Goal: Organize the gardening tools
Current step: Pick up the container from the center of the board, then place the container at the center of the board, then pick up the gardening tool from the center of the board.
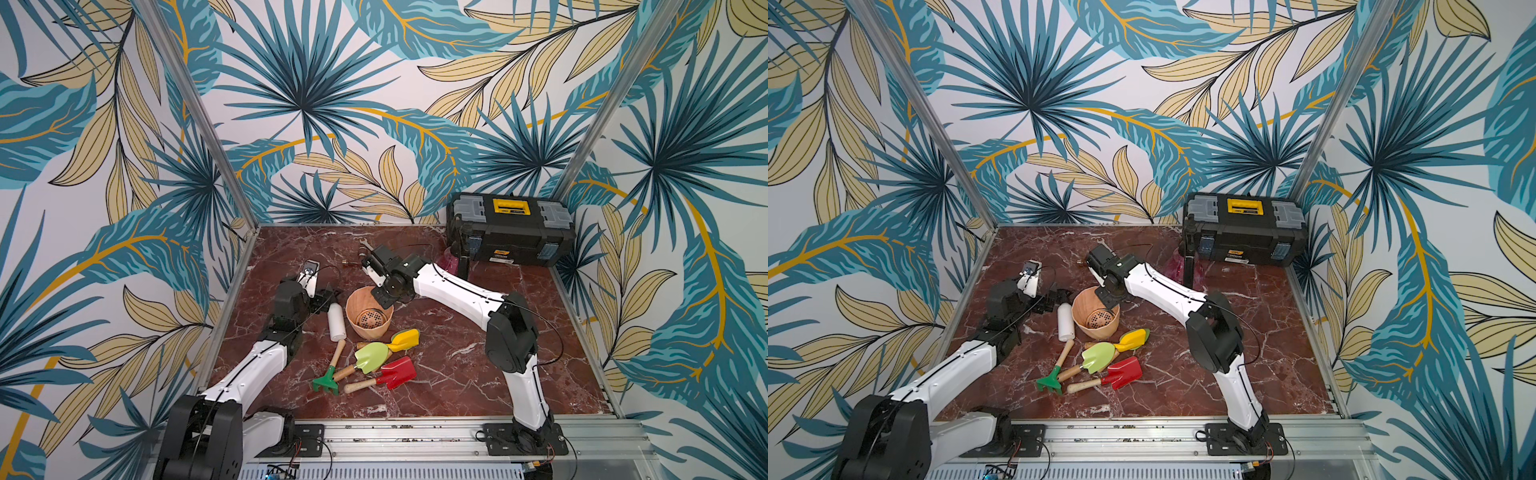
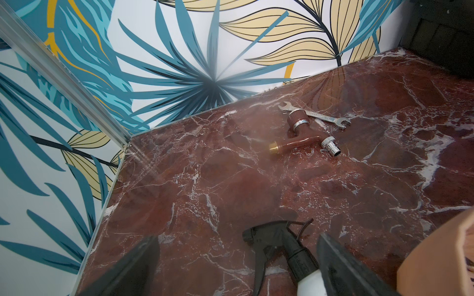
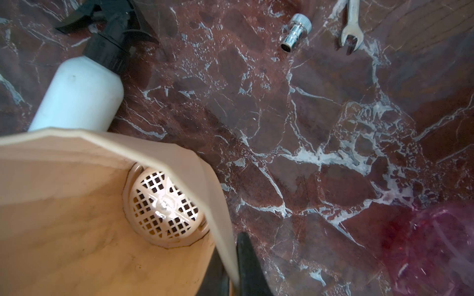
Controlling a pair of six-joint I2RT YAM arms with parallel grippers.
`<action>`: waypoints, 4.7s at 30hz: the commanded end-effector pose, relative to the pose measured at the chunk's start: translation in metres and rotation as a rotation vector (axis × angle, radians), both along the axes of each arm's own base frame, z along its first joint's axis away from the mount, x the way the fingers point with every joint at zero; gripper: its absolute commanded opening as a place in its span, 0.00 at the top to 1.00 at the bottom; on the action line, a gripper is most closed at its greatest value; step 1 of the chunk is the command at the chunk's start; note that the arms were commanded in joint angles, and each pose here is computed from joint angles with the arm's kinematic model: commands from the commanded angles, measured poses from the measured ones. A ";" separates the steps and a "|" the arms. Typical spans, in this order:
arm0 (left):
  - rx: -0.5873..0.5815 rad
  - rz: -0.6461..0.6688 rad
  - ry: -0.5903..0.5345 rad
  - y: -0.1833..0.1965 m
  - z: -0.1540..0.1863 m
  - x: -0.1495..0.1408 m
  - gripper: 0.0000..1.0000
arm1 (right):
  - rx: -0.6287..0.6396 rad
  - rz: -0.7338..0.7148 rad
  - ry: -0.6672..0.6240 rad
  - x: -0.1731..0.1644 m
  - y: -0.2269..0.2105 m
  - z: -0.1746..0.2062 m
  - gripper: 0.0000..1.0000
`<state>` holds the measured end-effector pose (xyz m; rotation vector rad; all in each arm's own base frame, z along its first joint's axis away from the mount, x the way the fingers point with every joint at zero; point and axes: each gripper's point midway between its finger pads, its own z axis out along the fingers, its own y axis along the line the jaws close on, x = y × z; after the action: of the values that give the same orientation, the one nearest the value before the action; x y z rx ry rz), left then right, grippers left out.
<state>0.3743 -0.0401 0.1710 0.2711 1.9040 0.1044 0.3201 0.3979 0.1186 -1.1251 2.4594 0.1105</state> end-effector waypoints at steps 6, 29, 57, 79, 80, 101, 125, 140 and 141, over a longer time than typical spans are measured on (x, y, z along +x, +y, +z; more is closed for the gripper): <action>-0.006 -0.002 -0.019 -0.002 0.007 0.001 0.00 | 0.052 -0.067 -0.066 0.043 -0.019 0.040 0.99; -0.009 0.008 -0.008 -0.001 0.005 0.001 0.00 | 0.050 -0.108 0.032 0.077 -0.008 -0.009 0.98; -0.034 -0.005 0.010 -0.005 0.009 0.002 0.00 | 0.286 -0.019 -0.050 0.029 -0.014 0.096 0.36; -0.080 -0.038 0.008 -0.013 0.016 0.001 0.00 | 0.218 0.016 0.113 -0.090 -0.067 0.014 0.33; -0.082 -0.039 0.009 -0.014 0.015 0.001 0.00 | 0.215 0.007 0.116 -0.090 -0.068 0.012 0.33; -0.095 -0.053 0.035 -0.018 0.012 -0.003 0.00 | 0.347 -0.342 0.247 -0.086 -0.096 0.007 0.30; -0.081 -0.056 0.037 -0.018 0.008 -0.003 0.00 | 0.705 -0.605 0.643 -0.126 -0.093 -0.049 0.48; -0.069 -0.058 0.047 -0.018 0.003 -0.002 0.00 | 0.766 -0.656 0.617 -0.111 -0.097 -0.053 0.75; -0.068 -0.058 0.048 -0.018 0.002 -0.002 0.00 | 0.764 -0.661 0.616 -0.110 -0.098 -0.053 0.76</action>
<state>0.3684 -0.0549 0.1672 0.2685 1.9624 -0.0070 0.2049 0.3064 0.0693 0.0511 2.7380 1.2219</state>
